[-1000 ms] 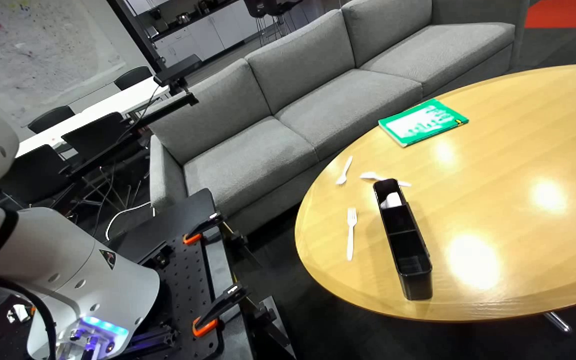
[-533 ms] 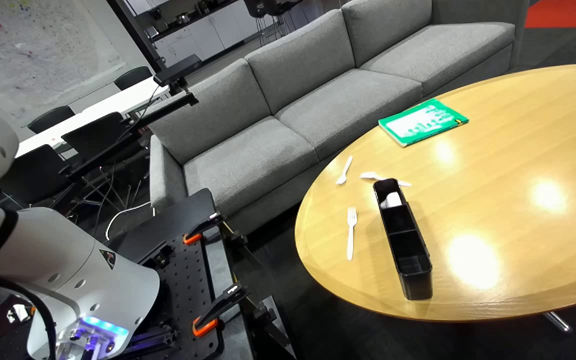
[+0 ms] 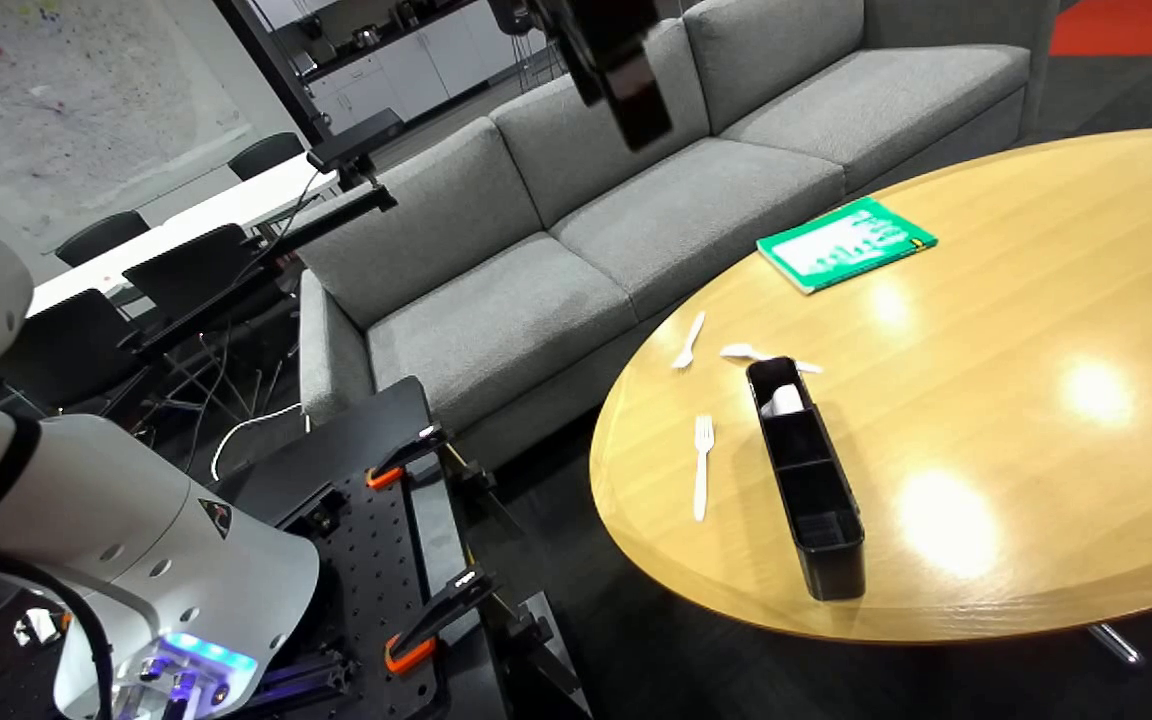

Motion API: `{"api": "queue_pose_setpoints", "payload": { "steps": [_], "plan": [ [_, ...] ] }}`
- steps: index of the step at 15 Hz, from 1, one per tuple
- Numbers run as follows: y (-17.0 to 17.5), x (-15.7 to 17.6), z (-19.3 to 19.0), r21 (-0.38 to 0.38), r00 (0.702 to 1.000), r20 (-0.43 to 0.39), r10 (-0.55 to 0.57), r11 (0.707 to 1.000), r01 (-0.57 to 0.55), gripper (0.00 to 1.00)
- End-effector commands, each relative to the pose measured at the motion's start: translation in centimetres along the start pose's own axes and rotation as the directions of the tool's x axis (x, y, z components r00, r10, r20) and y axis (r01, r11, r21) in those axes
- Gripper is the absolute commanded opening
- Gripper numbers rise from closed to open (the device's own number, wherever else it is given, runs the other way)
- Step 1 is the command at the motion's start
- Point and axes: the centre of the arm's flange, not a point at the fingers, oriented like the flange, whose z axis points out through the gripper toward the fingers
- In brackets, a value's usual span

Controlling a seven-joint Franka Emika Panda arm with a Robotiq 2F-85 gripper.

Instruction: Move the black cutlery stand

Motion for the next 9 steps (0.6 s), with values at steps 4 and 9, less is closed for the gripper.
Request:
{"api": "queue_pose_setpoints", "payload": {
  "steps": [4, 9],
  "plan": [
    [-2.1, 2.5, 12.8, -0.055, 0.998, 0.047, 0.039, 0.998, -0.036, 1.00],
    [-2.5, 1.4, 15.0, -0.056, 0.992, 0.112, 0.059, 0.997, -0.053, 1.00]
  ]
}}
